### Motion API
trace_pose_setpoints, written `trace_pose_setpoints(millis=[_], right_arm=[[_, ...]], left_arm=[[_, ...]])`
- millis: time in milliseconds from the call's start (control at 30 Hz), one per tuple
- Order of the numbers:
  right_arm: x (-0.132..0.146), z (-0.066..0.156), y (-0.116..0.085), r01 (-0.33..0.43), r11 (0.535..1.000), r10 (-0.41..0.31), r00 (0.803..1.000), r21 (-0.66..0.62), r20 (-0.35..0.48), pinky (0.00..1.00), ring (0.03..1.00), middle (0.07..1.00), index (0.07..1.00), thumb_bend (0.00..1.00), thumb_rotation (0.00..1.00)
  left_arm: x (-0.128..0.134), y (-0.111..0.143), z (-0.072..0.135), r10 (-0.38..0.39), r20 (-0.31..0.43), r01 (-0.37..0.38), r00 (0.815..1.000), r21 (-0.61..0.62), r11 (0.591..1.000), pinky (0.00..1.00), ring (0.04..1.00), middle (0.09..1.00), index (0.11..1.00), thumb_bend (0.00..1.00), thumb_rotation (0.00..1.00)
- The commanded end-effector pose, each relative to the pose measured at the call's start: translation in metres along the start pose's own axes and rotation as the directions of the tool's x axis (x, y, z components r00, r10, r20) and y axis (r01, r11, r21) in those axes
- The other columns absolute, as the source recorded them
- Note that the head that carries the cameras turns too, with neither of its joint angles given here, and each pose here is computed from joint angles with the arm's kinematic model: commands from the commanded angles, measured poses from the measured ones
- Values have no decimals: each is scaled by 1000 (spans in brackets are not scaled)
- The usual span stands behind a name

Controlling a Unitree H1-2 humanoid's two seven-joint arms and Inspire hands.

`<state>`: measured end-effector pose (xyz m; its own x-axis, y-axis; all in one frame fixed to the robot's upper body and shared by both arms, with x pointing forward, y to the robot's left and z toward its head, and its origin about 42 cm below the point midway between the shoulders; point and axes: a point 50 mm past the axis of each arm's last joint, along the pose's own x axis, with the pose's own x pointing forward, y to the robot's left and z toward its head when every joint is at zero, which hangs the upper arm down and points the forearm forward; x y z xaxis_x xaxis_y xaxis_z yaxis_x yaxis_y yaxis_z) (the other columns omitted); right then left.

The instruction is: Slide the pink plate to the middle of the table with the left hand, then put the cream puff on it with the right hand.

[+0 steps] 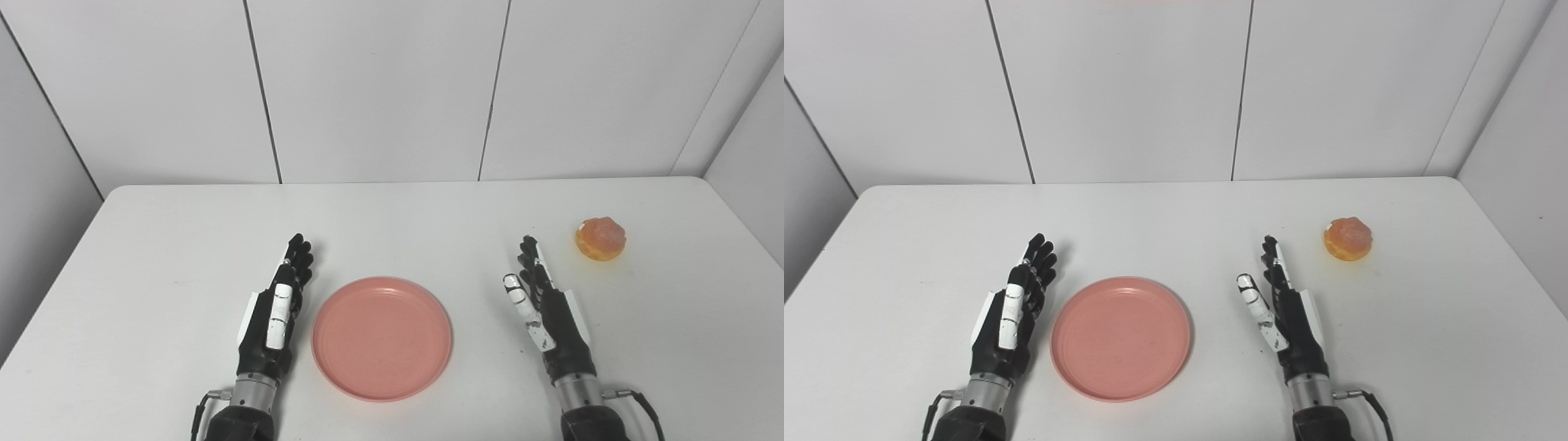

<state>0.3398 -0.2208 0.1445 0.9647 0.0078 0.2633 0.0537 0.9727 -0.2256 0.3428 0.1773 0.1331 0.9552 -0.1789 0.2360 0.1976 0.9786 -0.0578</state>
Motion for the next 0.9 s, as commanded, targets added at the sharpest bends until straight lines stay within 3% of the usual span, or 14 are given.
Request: trace_pose_setpoints(millis=[0, 67, 200, 333, 467, 667, 867], right_arm=[[22, 29, -10, 50, 999, -48, 987, -13, 151, 958, 980, 997, 1000, 603, 755], [29, 35, -14, 76, 997, -73, 983, -11, 168, 952, 974, 989, 1000, 608, 668], [45, 49, -28, 124, 985, -97, 975, -124, 199, 913, 952, 972, 1000, 619, 689], [57, 60, -49, 152, 970, -112, 972, -188, 205, 890, 952, 960, 996, 618, 571], [65, 65, -74, 178, 956, -138, 975, -235, 177, 941, 958, 958, 989, 640, 539], [74, 65, -104, 224, 929, -180, 969, -294, 168, 911, 939, 947, 976, 698, 497], [80, 69, -119, 282, 900, -235, 956, -332, 175, 900, 938, 949, 974, 724, 505]], left_arm=[[-12, -2, -13, -9, -37, 9, 999, -6, 1000, 1000, 1000, 998, 995, 671, 1000], [-13, -1, -13, -22, -38, 22, 999, -4, 1000, 1000, 1000, 1000, 1000, 655, 1000], [-14, -1, -14, -34, -39, 33, 999, -9, 999, 1000, 1000, 1000, 1000, 646, 1000], [-15, 0, -14, -43, -42, 43, 998, -16, 999, 1000, 1000, 1000, 1000, 625, 1000], [-16, 1, -13, -50, -45, 50, 998, -15, 999, 1000, 1000, 1000, 1000, 613, 1000], [-17, 3, -13, -61, -53, 60, 997, -13, 998, 1000, 1000, 998, 994, 607, 1000], [-17, 4, -13, -66, -59, 66, 996, -3, 998, 1000, 1000, 996, 988, 611, 1000]])
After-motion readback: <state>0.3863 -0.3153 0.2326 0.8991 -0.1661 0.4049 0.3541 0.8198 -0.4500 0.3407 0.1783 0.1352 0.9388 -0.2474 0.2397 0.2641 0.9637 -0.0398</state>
